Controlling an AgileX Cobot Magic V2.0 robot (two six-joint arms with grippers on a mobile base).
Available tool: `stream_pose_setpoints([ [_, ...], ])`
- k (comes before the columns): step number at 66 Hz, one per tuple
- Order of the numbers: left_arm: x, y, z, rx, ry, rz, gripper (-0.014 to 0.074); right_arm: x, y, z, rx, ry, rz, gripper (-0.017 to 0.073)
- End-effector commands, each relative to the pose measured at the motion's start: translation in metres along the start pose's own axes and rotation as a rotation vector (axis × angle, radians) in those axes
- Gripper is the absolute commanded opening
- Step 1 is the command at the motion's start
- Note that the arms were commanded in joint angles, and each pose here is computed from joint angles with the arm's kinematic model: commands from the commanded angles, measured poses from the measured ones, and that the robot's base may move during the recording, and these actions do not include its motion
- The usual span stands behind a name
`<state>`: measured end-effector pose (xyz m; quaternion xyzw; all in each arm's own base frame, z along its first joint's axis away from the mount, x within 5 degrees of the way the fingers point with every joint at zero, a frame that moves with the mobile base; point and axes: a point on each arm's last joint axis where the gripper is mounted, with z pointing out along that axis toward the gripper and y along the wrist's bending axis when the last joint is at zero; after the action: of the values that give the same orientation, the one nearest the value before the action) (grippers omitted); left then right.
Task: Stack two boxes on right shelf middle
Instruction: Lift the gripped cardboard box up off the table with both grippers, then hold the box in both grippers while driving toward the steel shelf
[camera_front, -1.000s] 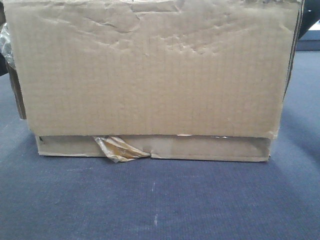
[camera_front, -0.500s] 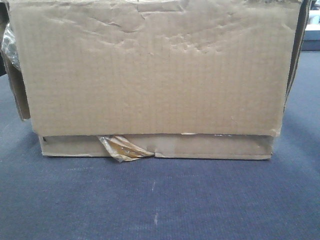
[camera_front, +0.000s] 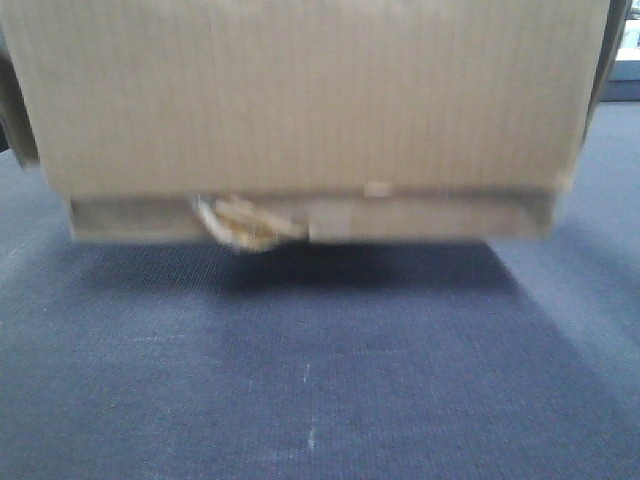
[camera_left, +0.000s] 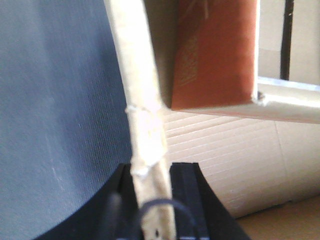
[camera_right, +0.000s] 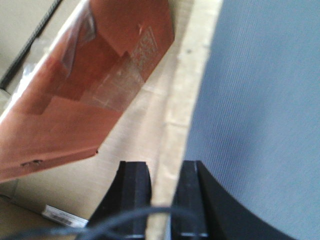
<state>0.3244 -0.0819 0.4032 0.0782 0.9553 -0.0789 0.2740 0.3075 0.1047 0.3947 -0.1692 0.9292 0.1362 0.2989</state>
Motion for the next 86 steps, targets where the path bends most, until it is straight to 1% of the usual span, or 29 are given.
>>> stream_pose_setpoints([
  [1,-0.001,-0.001,-0.033,-0.003,-0.134,0.012,-0.0111,-0.010,0.003,-0.034,0.031,-0.148,-0.036,-0.0153],
  [19,0.010,-0.006,-0.110,0.020,-0.431,0.024,-0.0111,-0.018,0.017,-0.101,0.036,-0.348,-0.075,-0.0153],
  [23,0.013,-0.006,-0.123,0.025,-0.486,0.026,-0.0111,-0.018,0.020,-0.113,0.037,-0.384,-0.082,-0.0153],
  [27,0.015,-0.007,-0.131,0.027,-0.514,0.027,-0.0111,-0.019,0.021,-0.120,0.038,-0.409,-0.086,-0.0153],
  [34,0.017,-0.007,-0.135,0.028,-0.530,0.028,-0.0111,-0.019,0.022,-0.125,0.040,-0.430,-0.089,-0.0153],
  [53,0.016,-0.007,-0.135,0.029,-0.534,0.028,-0.0111,-0.019,0.022,-0.125,0.039,-0.426,-0.088,-0.0153],
  [66,0.016,-0.007,-0.136,0.029,-0.541,0.028,-0.0111,-0.022,0.022,-0.126,0.043,-0.466,-0.088,-0.0153],
  [86,0.016,-0.007,-0.136,0.029,-0.541,0.028,-0.0111,-0.024,0.022,-0.127,0.046,-0.489,-0.088,-0.0153],
])
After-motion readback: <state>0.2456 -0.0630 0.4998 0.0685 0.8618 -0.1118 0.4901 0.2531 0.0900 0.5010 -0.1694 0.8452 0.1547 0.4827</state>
